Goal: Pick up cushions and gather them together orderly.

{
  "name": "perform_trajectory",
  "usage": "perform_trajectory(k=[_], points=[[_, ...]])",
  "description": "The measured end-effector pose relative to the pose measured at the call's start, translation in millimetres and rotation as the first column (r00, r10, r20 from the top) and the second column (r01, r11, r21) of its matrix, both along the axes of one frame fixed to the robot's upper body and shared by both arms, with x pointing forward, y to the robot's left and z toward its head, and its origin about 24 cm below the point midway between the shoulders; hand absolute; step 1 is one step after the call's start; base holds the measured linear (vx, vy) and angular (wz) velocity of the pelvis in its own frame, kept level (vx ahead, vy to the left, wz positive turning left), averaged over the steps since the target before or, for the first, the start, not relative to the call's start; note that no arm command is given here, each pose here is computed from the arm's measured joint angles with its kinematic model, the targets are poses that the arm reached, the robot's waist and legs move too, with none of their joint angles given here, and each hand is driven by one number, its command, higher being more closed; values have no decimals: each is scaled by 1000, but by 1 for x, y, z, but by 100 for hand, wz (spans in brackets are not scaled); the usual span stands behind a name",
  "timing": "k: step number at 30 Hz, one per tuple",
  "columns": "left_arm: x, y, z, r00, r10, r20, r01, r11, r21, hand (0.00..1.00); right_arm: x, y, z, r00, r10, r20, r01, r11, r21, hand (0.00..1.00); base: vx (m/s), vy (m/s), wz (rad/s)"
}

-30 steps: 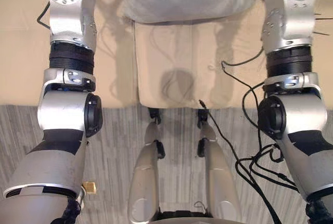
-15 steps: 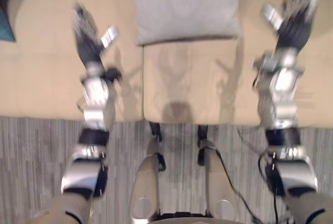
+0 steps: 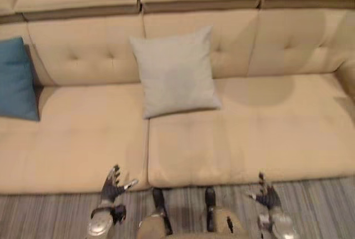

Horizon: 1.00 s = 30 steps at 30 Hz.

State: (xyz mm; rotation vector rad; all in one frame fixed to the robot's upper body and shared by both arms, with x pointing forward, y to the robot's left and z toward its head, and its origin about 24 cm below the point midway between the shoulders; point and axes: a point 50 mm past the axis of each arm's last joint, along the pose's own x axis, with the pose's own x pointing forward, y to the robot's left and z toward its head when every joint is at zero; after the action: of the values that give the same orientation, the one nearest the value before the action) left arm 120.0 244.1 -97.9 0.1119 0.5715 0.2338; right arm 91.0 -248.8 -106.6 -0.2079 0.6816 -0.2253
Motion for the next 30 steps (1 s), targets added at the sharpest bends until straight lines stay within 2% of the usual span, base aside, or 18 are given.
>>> perform_trajectory(k=[2, 6, 10, 11, 15, 22, 30], points=[[-15, 1, -4, 999, -18, -49, 18, 1000, 7, 0, -25, -8, -7, 995, 6, -95, -7, 1000, -9, 0, 30, 30, -16], [-25, 5, -7, 995, -46, -88, 48, 999, 18, 0, -32, -11, -9, 989, 39, -140, -41, 999, -11, 0, -30, 23, -34], [-17, 10, 0, 992, -100, -72, 104, 993, 52, 0, 0, 3, -5, 987, 140, -77, -141, 990, -1, 0, -101, 7, -50], [-10, 2, 2, 995, -96, -35, 97, 995, 32, 0, 12, 7, -3, 985, 163, -53, -163, 987, 1, 0, -104, -36, -26], [-8, 0, 1, 995, -92, -42, 93, 995, 23, 0, 12, 18, -8, 984, 171, -58, -169, 985, 33, 0, -68, -125, 14], [13, -28, 5, 995, -89, 36, 91, 994, -57, 0, 45, -5, 10, 994, 98, 49, -96, 995, -38, 0, -266, -204, 4], [7, -26, 3, 997, -76, 22, 77, 995, -57, 0, 46, -7, 11, 996, 57, 64, -56, 998, -26, 0, -199, 18, -16]])
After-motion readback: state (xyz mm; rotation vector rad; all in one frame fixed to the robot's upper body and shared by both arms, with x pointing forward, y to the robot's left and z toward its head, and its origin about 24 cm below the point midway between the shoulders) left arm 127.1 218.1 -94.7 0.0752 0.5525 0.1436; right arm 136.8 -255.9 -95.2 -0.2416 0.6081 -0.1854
